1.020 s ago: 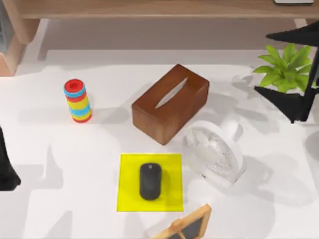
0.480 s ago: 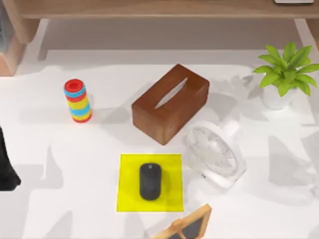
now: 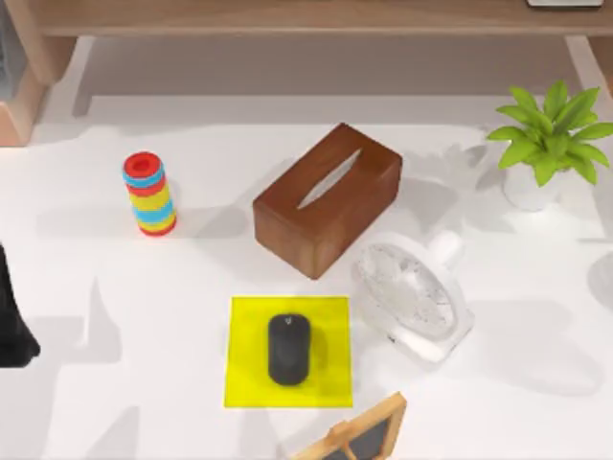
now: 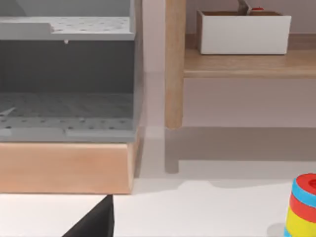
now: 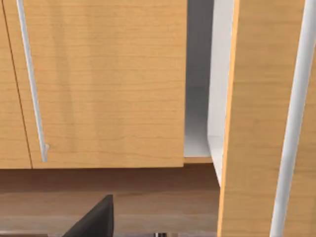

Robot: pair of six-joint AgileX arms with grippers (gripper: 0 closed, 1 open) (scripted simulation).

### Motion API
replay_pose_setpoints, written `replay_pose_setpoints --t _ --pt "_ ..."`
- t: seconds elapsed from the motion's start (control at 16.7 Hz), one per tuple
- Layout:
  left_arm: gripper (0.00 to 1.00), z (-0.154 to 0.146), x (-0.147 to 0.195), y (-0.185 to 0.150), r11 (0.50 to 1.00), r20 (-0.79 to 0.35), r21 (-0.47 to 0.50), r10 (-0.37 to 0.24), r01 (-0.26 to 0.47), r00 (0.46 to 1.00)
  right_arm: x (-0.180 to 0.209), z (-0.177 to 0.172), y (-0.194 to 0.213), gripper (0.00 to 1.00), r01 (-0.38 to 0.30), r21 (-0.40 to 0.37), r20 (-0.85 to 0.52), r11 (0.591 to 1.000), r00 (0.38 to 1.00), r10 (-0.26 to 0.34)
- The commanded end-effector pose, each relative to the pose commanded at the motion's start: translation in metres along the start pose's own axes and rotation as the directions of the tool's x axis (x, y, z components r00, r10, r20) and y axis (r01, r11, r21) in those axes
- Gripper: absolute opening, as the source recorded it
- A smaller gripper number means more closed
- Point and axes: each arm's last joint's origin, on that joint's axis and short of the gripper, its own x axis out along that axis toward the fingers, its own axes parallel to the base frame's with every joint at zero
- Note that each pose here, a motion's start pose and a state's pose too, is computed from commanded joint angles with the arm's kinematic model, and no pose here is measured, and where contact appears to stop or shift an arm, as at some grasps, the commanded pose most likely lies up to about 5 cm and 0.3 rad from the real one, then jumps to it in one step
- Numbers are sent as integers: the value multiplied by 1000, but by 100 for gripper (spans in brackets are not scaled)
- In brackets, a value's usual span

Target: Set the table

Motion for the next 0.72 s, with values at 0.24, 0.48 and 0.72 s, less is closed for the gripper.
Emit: replay_pose_setpoints --t 0.24,0.48,0.72 --pt "100 0 0 0 1000 0 0 0 0 1000 0 1 -1 100 -1 -5 11 1000 1000 1" --pt "100 0 0 0 1000 0 0 0 0 1000 5 1 0 100 -1 -5 10 1000 1000 1" --pt "100 0 0 0 1000 0 0 0 0 1000 24 2 -1 100 -1 -5 11 1000 1000 1"
